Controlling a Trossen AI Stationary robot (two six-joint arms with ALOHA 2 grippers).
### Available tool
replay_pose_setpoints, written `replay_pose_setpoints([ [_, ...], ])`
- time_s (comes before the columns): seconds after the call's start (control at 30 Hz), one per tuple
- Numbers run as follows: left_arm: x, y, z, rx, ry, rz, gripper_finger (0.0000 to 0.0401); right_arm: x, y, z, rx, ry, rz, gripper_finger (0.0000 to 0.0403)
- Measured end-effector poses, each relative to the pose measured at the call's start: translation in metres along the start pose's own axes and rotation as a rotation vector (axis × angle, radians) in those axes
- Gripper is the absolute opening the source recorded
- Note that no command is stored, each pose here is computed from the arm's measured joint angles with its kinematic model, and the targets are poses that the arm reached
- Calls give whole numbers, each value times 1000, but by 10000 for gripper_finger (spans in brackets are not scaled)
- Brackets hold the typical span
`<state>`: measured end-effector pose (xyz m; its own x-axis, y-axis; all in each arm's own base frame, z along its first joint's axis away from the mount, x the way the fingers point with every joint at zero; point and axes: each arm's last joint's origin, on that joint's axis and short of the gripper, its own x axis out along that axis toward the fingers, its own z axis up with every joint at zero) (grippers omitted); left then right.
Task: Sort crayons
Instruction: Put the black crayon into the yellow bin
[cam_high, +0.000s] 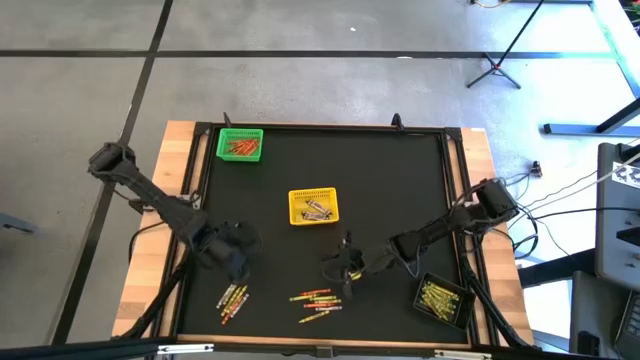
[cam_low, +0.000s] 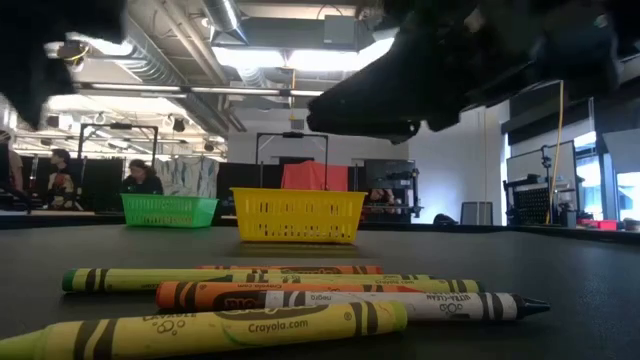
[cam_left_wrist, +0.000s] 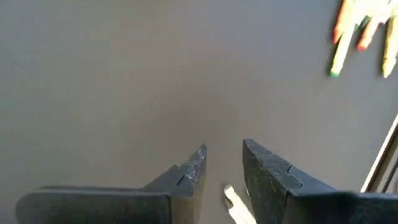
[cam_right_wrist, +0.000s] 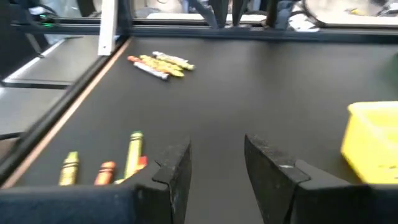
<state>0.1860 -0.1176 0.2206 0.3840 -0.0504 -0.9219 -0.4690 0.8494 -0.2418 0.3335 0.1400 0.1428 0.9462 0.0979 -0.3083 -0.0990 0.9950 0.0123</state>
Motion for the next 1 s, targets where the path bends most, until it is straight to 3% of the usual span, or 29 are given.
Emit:
replay_pose_setpoints([
  [0.2,15,-13,-37,-101,106,37,88,-6,18,-2,27,2,33,145],
  [0.5,31,-35,-77,-137,177,23,88,-10,28,-4,78,-11,-18,145],
  [1.0,55,-38,-96,-138,152,131,88,-10,27,-4,104,-11,-24,145],
])
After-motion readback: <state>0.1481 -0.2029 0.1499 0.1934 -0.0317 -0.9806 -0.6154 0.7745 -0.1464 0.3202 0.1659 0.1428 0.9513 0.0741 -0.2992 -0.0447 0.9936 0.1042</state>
